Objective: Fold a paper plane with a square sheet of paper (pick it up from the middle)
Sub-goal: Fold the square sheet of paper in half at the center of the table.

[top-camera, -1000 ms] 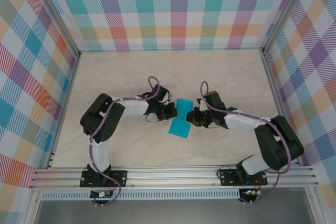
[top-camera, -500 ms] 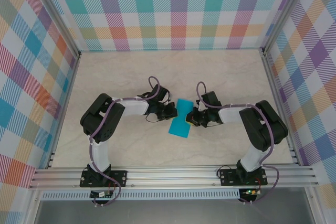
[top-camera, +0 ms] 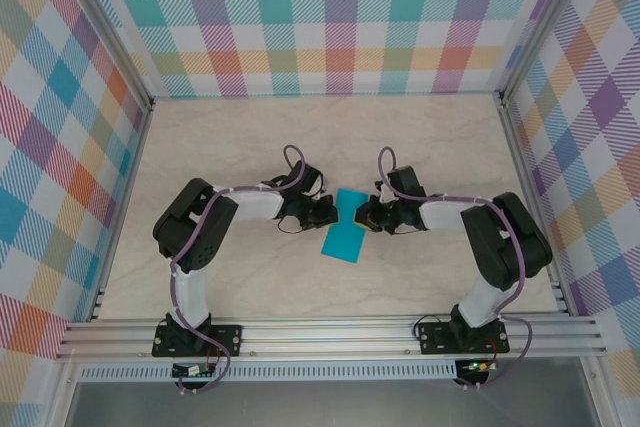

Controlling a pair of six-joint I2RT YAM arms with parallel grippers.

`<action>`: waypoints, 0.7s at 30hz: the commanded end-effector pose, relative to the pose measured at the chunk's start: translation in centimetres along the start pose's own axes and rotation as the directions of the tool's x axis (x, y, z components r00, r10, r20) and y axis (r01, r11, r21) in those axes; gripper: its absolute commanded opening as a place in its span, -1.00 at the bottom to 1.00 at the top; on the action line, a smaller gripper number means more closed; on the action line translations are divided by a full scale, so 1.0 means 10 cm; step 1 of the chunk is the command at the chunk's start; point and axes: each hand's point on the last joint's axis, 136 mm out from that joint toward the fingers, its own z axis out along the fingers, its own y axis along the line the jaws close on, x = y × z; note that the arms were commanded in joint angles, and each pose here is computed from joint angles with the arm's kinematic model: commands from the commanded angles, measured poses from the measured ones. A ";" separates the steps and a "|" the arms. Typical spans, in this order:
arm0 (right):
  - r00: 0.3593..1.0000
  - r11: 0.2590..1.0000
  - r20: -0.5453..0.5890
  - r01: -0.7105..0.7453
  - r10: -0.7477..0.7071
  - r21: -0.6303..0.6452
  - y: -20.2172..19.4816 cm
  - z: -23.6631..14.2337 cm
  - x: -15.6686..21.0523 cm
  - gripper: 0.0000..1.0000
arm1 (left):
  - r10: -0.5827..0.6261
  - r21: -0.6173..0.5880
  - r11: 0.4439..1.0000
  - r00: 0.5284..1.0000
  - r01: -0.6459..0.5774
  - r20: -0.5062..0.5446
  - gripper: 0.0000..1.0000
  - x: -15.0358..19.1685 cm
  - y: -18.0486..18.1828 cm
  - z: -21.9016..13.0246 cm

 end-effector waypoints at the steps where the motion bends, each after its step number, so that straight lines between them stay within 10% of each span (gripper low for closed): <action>1: 1.000 0.999 -0.002 0.007 -0.007 0.033 -0.13 0.05 -0.02 -0.85 | -0.079 -0.220 0.974 0.993 0.059 -0.086 -1.00 0.34 0.61 0.11; 21: 1.000 1.000 0.016 -0.005 0.005 -0.004 -0.05 0.00 -0.33 -0.85 | -0.081 -0.233 0.971 0.993 0.059 -0.087 -1.00 0.35 0.64 0.10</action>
